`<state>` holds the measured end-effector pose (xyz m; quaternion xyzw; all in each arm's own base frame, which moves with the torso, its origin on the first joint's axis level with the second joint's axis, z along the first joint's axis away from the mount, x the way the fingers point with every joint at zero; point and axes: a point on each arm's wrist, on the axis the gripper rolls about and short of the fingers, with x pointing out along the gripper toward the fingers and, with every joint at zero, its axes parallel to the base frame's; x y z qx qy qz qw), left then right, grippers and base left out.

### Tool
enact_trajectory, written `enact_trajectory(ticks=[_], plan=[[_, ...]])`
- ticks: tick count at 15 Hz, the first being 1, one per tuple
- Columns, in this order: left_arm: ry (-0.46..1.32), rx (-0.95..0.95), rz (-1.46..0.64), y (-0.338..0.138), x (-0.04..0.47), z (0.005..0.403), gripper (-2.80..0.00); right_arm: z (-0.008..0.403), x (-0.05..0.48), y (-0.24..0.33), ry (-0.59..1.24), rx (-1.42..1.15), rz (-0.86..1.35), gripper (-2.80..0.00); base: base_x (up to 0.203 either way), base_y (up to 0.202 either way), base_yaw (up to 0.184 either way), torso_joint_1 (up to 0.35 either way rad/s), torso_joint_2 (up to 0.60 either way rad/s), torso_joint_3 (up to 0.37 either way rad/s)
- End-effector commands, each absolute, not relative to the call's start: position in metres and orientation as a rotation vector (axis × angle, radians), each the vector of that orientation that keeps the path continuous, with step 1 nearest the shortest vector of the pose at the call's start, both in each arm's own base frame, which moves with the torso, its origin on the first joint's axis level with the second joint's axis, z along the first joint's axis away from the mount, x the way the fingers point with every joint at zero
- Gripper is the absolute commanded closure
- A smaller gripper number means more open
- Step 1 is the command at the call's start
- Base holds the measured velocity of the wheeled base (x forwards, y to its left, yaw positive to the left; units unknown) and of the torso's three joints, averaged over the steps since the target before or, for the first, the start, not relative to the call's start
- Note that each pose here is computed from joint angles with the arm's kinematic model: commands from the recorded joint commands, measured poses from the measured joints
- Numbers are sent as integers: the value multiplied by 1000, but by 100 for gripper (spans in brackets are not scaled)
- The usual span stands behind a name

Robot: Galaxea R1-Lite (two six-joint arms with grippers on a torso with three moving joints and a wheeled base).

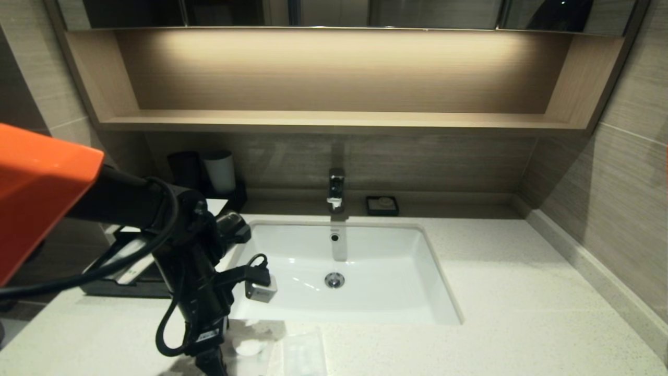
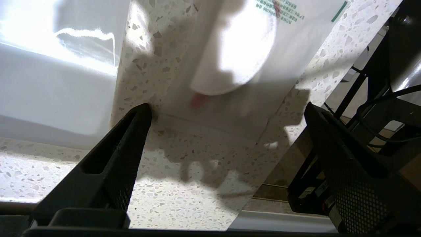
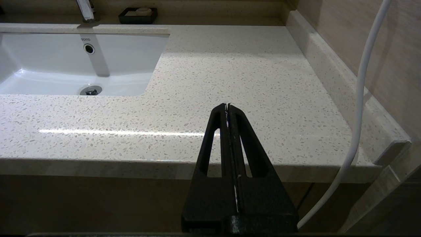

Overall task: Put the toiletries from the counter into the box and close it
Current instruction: Pick up the bathroom toiletry

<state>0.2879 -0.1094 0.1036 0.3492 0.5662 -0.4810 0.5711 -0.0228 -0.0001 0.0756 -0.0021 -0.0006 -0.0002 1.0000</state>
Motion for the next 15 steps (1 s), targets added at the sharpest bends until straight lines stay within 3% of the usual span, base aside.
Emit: enact_trajectory(ticks=[1, 7, 8, 15], plan=[[1338, 820, -1138, -110, 288, 102, -280, 75, -23, 0, -2, -5, 0, 0, 0, 0, 0, 0, 0, 0], [1331, 824, -1128, -109, 287, 105, -280, 75, -23, 0, -2, -5, 0, 0, 0, 0, 0, 0, 0, 0], [1335, 840, -1115, -109, 287, 105, 0, 75, -23, 0, 0, -5, 2, 0, 0, 0, 0, 0, 0, 0], [1318, 859, -1097, -107, 285, 112, 0, 75, -23, 0, -2, -6, 0, 0, 0, 0, 0, 0, 0, 0]])
